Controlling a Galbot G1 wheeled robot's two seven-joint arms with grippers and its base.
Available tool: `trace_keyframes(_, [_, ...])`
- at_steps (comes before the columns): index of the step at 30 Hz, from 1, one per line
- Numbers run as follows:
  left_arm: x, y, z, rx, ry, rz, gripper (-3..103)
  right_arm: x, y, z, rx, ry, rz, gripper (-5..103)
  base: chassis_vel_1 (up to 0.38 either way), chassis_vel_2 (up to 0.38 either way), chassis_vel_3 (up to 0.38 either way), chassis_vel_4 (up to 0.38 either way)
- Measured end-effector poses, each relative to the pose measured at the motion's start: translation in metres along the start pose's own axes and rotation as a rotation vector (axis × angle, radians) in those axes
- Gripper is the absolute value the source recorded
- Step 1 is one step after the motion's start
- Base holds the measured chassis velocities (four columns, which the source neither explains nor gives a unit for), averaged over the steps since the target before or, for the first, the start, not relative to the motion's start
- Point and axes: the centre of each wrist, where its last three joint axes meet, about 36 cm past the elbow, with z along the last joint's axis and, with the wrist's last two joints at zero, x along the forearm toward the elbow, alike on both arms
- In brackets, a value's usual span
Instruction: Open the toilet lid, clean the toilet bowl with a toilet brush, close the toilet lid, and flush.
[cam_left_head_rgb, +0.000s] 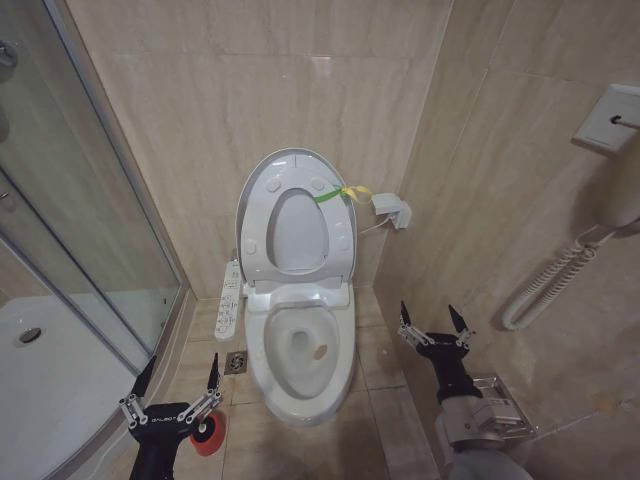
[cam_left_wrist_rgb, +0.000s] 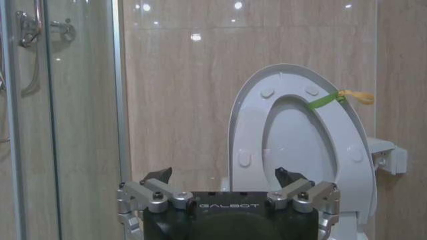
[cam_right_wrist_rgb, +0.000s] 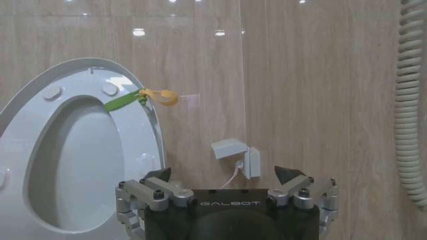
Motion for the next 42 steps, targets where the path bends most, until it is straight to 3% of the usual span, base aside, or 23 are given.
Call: trace_keyframes(42, [0.0000,0.0000,0.0000,0.000,0.000,0.000,100,-0.0001,-0.0001,0.0001,-0.001,0.000,0.001,100,0.000,0.000,0.000,0.000])
